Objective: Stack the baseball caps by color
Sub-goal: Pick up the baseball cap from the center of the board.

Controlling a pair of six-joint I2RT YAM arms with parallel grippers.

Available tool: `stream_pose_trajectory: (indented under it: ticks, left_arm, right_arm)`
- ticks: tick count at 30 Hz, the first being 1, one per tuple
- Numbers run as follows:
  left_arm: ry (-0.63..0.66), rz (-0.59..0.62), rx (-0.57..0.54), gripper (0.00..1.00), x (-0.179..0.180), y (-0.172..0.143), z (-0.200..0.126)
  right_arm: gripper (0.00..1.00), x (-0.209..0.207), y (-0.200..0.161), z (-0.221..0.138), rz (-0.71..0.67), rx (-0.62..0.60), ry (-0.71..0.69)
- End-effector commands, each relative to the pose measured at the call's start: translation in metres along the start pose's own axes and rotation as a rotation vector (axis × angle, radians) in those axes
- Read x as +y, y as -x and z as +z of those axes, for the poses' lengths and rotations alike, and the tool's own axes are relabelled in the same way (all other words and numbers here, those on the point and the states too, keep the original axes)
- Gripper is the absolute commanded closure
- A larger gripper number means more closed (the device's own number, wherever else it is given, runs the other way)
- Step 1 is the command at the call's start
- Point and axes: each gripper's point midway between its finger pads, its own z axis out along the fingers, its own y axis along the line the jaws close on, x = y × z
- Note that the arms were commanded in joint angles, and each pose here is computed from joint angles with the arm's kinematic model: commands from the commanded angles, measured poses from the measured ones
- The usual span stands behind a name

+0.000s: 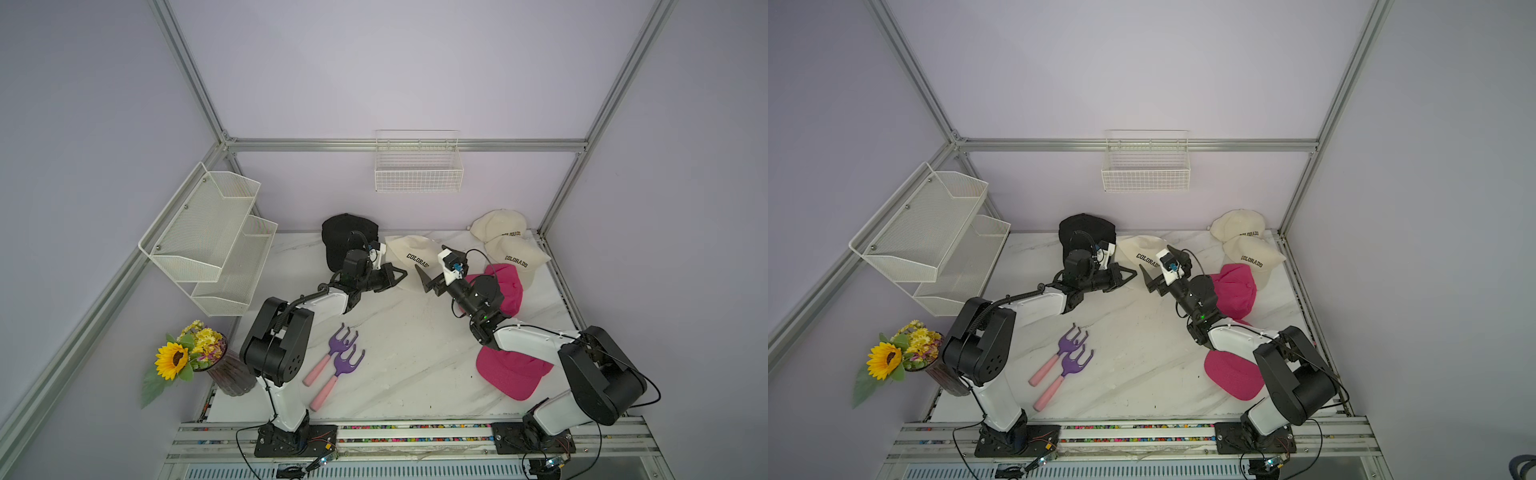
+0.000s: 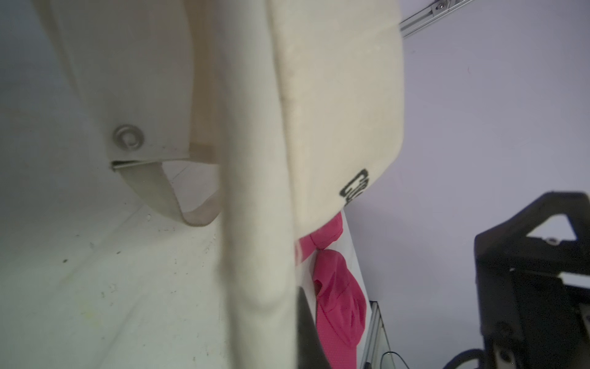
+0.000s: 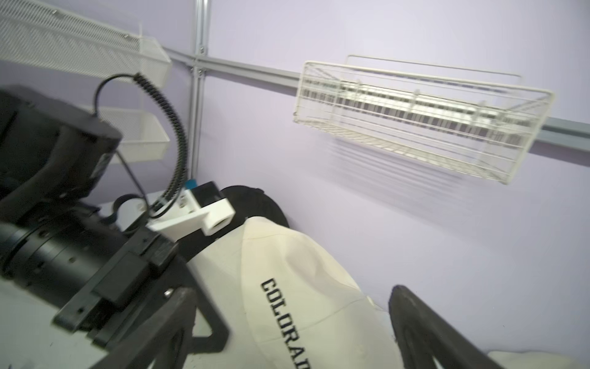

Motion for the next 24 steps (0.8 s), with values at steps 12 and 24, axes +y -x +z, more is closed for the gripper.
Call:
stream_pose_trajectory:
  ticks: [12, 24]
  left_arm:
    - [0.128, 0.625, 0.094, 1.00, -0.019, 0.009, -0.042]
    - [-0.139, 0.779, 0.262, 1.00, -0.066, -0.023, -0.063]
  right_arm:
    - [0.03, -0.061, 0.035, -0.020, 0.324, -0.002, 0.105]
    - [0.03, -0.024, 0.048, -0.034, 0.164, -0.008, 0.438]
